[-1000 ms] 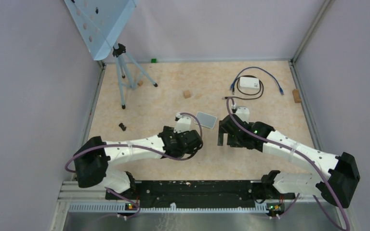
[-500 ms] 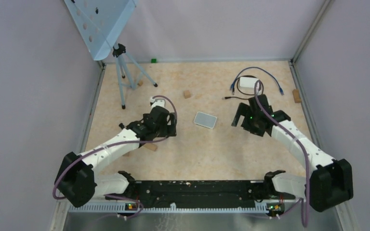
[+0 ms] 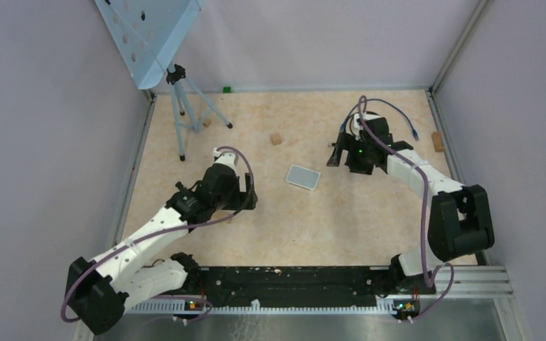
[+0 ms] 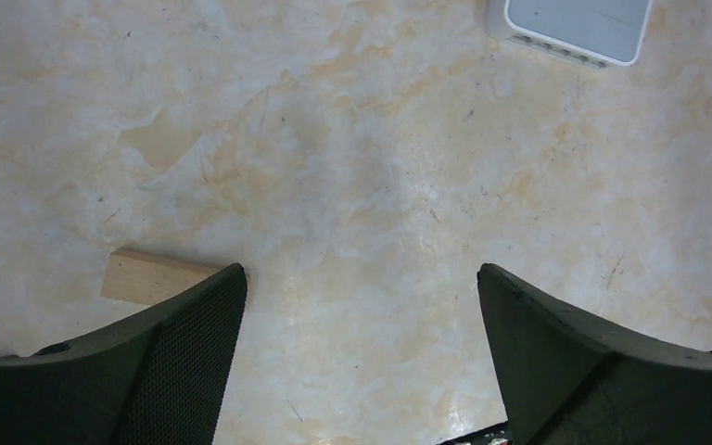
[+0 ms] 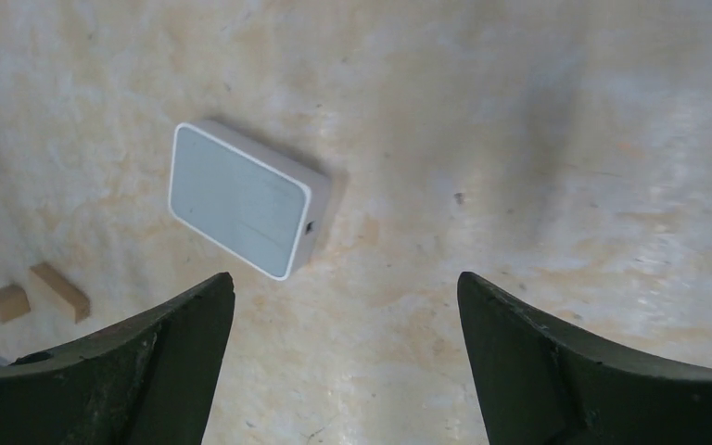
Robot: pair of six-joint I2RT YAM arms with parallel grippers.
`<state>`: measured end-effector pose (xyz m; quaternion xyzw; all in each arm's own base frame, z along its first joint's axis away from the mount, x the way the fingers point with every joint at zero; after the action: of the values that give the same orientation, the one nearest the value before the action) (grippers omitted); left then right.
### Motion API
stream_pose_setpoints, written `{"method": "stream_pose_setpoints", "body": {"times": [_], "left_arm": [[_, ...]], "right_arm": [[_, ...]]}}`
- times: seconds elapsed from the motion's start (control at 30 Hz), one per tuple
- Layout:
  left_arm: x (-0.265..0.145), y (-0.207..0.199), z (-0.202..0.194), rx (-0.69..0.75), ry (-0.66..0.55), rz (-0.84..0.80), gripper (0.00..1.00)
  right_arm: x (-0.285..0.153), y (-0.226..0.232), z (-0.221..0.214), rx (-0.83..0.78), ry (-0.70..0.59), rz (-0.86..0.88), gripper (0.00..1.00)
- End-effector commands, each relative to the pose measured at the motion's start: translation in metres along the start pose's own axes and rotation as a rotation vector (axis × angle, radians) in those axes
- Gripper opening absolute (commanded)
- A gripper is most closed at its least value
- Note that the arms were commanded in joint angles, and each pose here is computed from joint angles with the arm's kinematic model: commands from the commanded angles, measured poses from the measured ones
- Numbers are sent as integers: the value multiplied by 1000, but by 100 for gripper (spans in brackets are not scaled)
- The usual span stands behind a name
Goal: Insert the plug into the switch port
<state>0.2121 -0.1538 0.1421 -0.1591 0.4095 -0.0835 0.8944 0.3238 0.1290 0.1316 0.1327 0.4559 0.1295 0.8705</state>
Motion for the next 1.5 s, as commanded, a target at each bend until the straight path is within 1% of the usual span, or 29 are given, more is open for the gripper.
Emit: {"method": "stream_pose_setpoints", "body": {"times": [0.0, 0.07, 0.13, 0.2, 0.27, 0.3, 0.47, 0.63, 0.73, 0.8, 0.97, 1.1, 1.2, 1.27, 1.33, 1.47], "left_arm": [[-11, -5, -13, -23, 8, -105, 99], [-11, -3, -12, -37, -17, -111, 99], [-12, -9, -5, -53, -42, -132, 99], [-11, -26, 4, -71, -56, -217, 99], [-8, -49, 14, -60, -40, -335, 99], [-4, -57, 20, -57, -30, -352, 99], [7, -77, 45, -26, 34, -307, 99], [-1, -65, 39, -35, 9, -284, 99], [-9, -49, 30, -55, -16, -255, 99], [-14, -38, 23, -62, -28, -224, 99], [-28, -17, 18, -78, -65, -162, 99], [-36, -7, 15, -84, -88, -133, 99], [-39, -2, 14, -88, -102, -120, 99], [-38, 0, 13, -88, -108, -112, 99], [-37, 3, 11, -86, -108, -103, 99], [-30, -3, 15, -64, -121, -124, 99]], "right_arm": [[18, 57, 1, -178, -2, 147, 88], [25, 65, -10, -164, -1, 133, 88], [30, 66, -18, -88, -21, 130, 88], [35, 60, -33, 9, -30, 125, 87], [40, 60, -41, 78, -35, 145, 86], [42, 60, -43, 106, -41, 149, 84], [57, 51, -41, 172, -51, 79, 83], [76, 61, -35, 203, -36, 86, 80], [91, 78, -34, 154, -13, 108, 71], [104, 92, -35, 90, 6, 126, 69], [135, 131, -51, -153, 86, 249, 63], [142, 161, -73, -364, 136, 418, 61], [142, 173, -93, -483, 186, 459, 61], [140, 176, -97, -494, 188, 456, 62], [134, 177, -93, -472, 159, 448, 64], [100, 187, -68, -444, 64, 452, 67]]}}
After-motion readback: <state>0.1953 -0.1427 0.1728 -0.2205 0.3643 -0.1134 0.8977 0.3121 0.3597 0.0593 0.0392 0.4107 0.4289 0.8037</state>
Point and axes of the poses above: each gripper's point midway between its finger pads, its own x axis out along the fingers, its own y axis along the line the jaws close on, z = x × y, the point moved 3 cm from there along -x, back along the fingers, and after that the axes turned 10 degrees about -x, right-handed, at the moved point
